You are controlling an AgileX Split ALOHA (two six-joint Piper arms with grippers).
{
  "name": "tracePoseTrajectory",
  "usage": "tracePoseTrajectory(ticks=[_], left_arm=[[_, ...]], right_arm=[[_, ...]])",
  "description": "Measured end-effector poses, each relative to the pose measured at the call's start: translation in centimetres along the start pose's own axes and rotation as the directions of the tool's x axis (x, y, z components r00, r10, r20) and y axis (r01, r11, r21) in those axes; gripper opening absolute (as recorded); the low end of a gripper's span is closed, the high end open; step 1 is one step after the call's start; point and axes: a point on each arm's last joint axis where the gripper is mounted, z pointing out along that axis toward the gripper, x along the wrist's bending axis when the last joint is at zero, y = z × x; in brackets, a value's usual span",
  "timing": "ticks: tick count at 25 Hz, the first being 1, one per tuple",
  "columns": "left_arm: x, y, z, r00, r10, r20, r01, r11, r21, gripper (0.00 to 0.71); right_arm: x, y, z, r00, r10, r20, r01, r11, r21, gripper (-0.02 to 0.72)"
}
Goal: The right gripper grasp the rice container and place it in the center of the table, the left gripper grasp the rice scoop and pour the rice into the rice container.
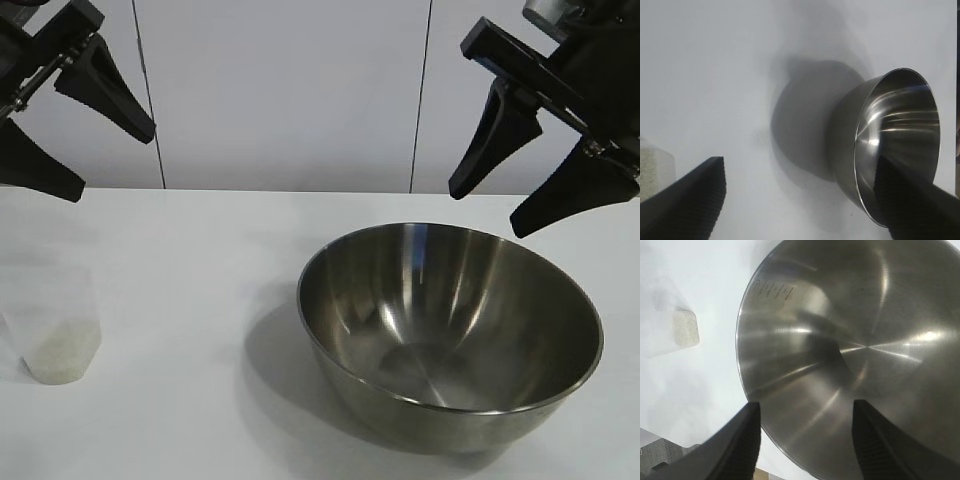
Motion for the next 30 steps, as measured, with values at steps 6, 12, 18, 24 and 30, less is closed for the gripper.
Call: tracePoseTrajectory(ticks=[6, 12, 18, 24, 30], left_arm=[[0.0, 0.0, 0.0, 1.000, 0.000, 0.000, 0.000, 1.000, -0.001, 0.588], [0.0, 0.0, 0.0, 1.000, 0.000, 0.000, 0.000, 1.000, -0.001, 0.588], [0.0, 0.0, 0.0, 1.000, 0.000, 0.000, 0.000, 1.000, -0.001, 0.588], [0.0, 0.0, 0.0, 1.000, 0.000, 0.000, 0.000, 1.000, -0.001, 0.588], [0.0, 0.0, 0.0, 1.000, 0.000, 0.000, 0.000, 1.000, -0.001, 0.588]], right_arm=[[0.0, 0.0, 0.0, 1.000, 0.000, 0.000, 0.000, 1.000, -0.004, 0.380], [0.0, 0.5, -0.5, 0.997, -0.074, 0.035, 0.075, 0.997, -0.016, 0.380], [-0.2, 1.3, -2.7, 0.955, -0.223, 0.198, 0.215, 0.975, 0.061, 0.380], [-4.3, 2.0, -3.1, 0.923, -0.162, 0.348, 0.111, 0.981, 0.161, 0.380], [-6.9, 3.4, -0.1, 0.930, -0.130, 0.343, 0.061, 0.977, 0.203, 0.380]])
